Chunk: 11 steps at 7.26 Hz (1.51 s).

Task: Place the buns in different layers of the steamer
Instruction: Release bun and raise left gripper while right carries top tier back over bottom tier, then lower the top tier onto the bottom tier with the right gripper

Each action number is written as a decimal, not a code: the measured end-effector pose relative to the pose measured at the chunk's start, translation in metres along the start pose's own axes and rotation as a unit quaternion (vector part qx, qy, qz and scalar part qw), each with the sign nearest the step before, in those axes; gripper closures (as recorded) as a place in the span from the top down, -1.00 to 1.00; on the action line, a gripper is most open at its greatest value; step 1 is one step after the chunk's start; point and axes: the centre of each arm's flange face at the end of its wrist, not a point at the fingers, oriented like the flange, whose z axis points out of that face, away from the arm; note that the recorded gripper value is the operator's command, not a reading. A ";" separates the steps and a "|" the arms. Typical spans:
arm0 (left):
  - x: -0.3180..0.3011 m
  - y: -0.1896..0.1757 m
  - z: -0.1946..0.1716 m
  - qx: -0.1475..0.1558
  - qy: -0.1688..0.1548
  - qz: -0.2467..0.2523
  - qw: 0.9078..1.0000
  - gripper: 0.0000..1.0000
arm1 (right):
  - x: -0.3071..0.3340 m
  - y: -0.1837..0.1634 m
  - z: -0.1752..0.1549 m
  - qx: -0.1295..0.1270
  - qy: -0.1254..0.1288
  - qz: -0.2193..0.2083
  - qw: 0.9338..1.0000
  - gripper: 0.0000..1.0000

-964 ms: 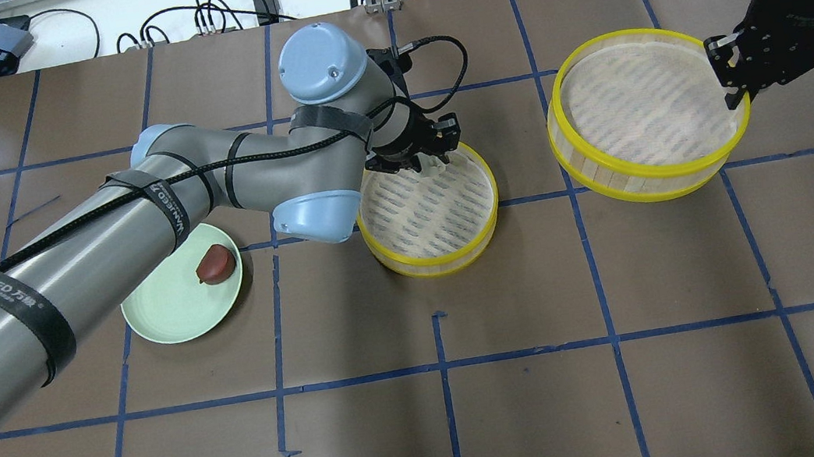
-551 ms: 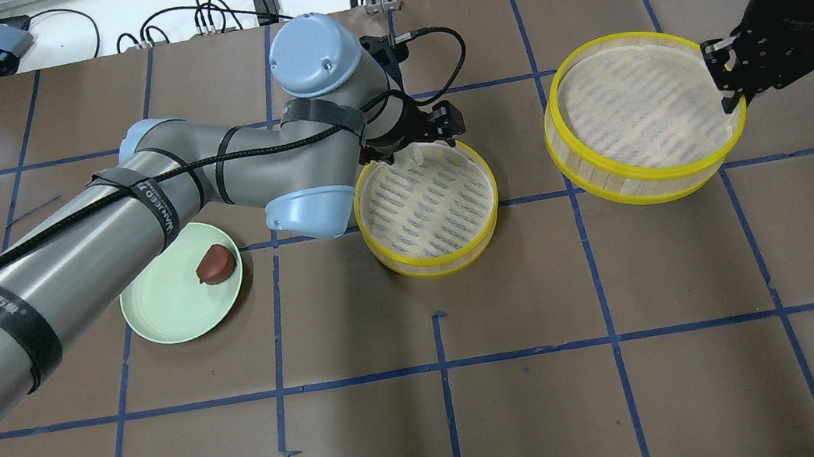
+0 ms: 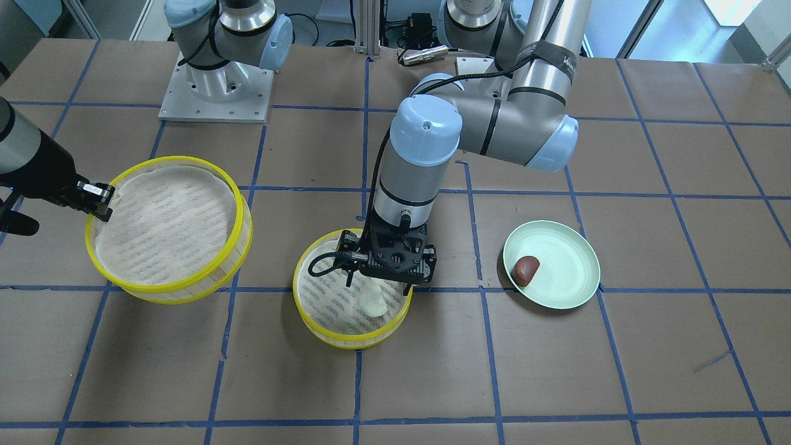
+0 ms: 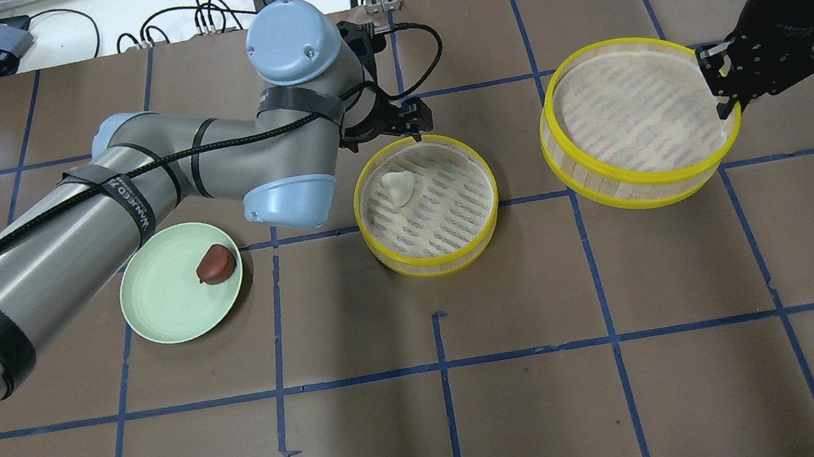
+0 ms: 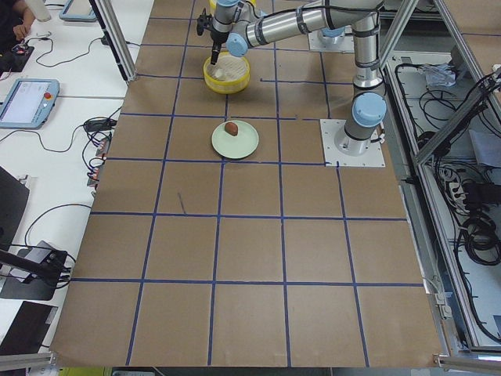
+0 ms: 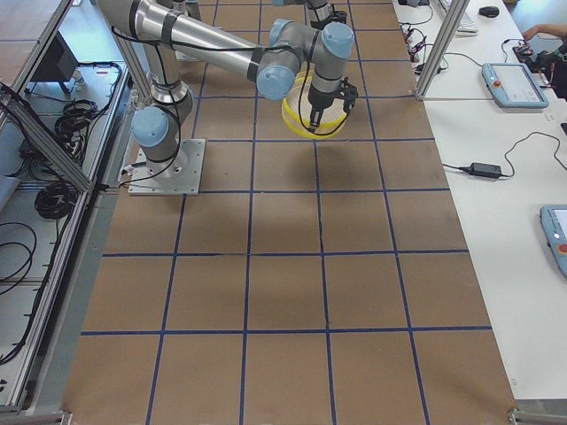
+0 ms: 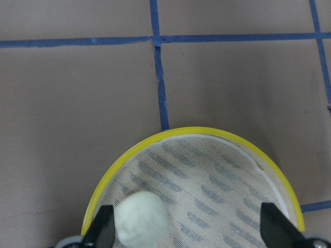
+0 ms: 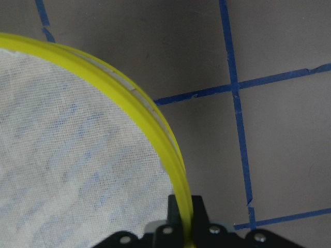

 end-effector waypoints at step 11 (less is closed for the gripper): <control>-0.189 0.007 -0.206 -0.113 -0.047 0.000 0.992 1.00 | -0.274 0.031 0.109 0.025 -0.007 0.151 0.988 -0.91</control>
